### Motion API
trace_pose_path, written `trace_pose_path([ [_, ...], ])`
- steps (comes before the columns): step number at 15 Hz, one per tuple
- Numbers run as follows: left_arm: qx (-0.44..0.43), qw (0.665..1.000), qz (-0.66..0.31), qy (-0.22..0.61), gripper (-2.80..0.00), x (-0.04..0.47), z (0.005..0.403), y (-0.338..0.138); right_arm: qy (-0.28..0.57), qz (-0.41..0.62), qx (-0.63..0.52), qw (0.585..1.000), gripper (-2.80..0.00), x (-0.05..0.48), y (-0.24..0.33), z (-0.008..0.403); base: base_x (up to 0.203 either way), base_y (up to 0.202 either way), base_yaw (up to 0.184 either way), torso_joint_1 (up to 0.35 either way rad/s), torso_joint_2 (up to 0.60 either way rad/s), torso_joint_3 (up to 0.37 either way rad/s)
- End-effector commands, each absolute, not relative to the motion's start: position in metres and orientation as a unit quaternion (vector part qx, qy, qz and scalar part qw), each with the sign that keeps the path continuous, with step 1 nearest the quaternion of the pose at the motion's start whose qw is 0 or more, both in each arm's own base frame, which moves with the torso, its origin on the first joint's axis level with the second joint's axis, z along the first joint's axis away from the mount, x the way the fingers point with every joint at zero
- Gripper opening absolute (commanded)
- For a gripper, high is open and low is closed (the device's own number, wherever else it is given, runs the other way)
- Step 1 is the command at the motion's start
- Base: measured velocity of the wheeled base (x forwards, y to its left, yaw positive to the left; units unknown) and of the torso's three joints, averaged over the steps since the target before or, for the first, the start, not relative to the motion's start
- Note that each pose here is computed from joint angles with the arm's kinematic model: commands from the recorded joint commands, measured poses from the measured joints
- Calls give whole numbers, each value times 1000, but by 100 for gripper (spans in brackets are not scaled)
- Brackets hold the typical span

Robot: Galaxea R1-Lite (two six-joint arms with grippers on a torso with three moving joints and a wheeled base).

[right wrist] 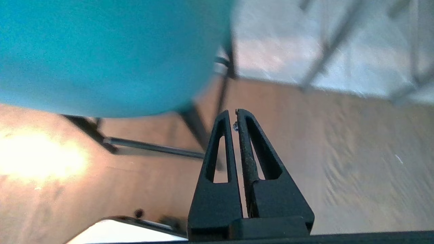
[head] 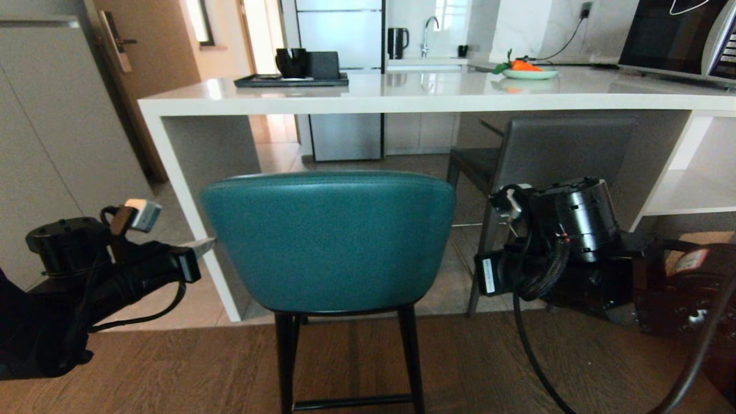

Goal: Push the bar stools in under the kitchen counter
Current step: Push the blue chair back under the dining table

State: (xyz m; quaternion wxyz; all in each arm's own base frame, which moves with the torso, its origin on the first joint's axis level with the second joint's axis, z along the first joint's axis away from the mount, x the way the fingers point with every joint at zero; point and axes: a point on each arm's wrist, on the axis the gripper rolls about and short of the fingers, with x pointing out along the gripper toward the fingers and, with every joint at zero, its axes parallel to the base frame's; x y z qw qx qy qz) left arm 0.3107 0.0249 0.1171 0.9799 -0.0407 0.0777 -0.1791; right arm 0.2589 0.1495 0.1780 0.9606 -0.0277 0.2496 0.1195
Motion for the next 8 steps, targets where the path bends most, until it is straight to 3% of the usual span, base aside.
trace_pose_path([
  [1,-39,980,-183,71,-280,312,119,23,248,97,-20,964,-280,257,132,180,0,0,0,0,0,0],
  [8,-29,974,-222,45,-280,346,124,-7,234,73,-20,969,-280,331,154,174,0,0,0,0,0,0],
])
